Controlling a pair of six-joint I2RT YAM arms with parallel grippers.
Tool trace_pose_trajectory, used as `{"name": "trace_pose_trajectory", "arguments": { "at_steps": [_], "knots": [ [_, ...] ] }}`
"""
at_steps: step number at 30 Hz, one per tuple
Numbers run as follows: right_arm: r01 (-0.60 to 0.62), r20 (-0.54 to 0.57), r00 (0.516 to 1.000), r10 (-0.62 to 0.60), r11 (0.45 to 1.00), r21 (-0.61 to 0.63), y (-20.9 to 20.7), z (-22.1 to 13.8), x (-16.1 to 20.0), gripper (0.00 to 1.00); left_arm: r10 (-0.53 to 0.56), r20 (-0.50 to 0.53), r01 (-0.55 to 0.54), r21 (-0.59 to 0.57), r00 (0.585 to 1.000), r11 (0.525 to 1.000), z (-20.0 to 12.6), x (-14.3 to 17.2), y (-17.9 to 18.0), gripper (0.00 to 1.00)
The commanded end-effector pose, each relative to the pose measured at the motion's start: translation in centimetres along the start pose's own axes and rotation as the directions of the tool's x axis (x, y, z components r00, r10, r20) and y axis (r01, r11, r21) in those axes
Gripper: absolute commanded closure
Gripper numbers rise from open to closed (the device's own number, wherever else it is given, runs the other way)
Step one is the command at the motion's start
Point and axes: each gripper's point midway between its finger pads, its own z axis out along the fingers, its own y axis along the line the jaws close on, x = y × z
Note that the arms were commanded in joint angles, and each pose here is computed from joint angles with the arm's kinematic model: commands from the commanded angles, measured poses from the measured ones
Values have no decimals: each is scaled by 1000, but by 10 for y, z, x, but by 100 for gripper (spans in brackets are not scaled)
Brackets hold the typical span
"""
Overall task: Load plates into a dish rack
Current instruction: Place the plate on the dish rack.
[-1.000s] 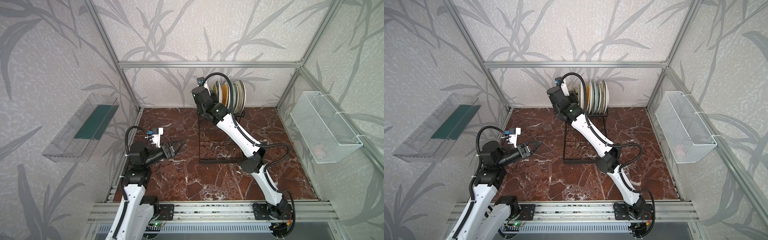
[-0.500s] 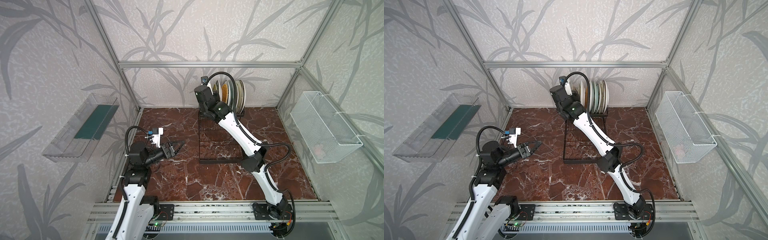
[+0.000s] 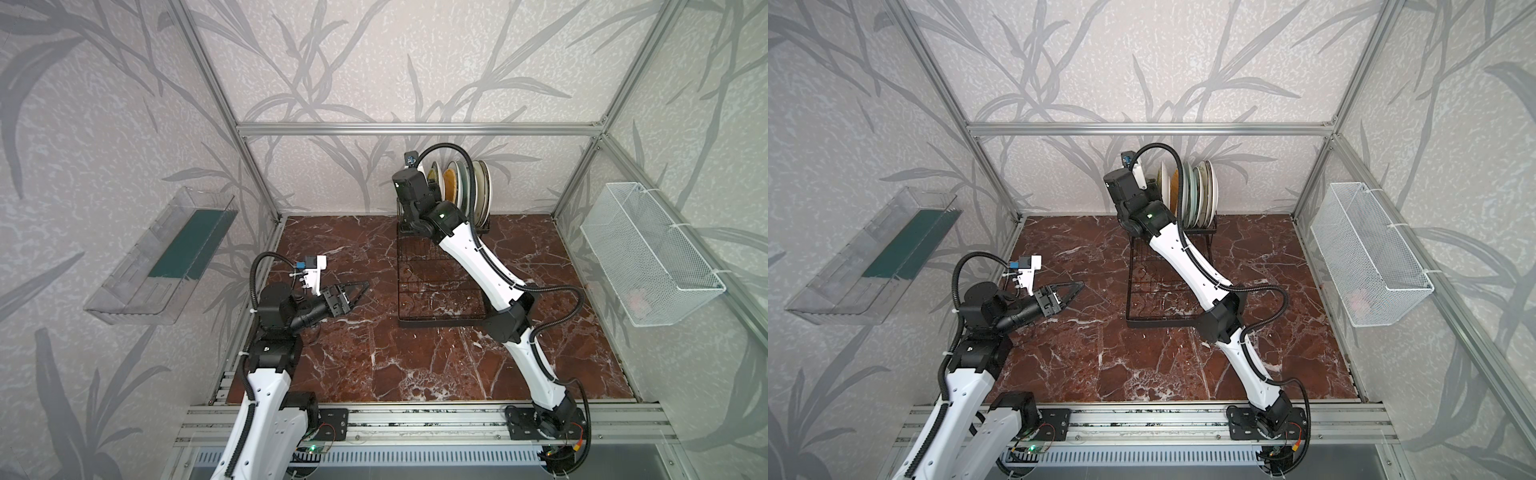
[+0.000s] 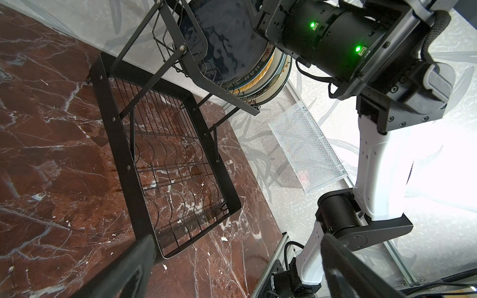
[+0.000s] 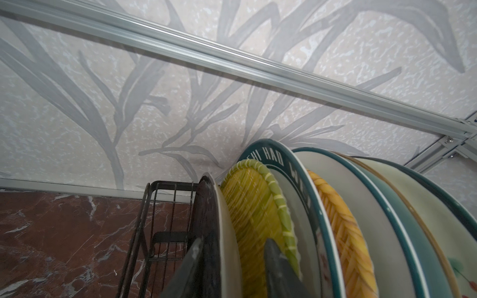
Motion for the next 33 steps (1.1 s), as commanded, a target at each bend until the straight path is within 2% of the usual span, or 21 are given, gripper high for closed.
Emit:
{"name": "trace_pose_trajectory", "arguments": {
  "at_steps": [1, 13, 23, 33],
  "knots": [
    [-71, 65, 995, 74, 997, -36, -20, -26, -40, 56, 22, 1, -22, 29, 1000, 999, 0, 0, -6, 1],
    [-87, 119, 987, 104, 986, -140, -25, -59, -73, 31, 17, 1, -17, 7, 1000, 1000, 0, 1, -2, 1],
    [-77, 197, 973, 121, 973, -217, -56, -113, -115, 15, 26, 4, -26, 16, 1000, 1000, -1, 1, -5, 1],
    [51, 254, 966, 40, 939, -341, -97, -170, -120, 1, 26, -1, -26, 19, 1000, 999, -4, 1, -11, 1]
  ]
}}
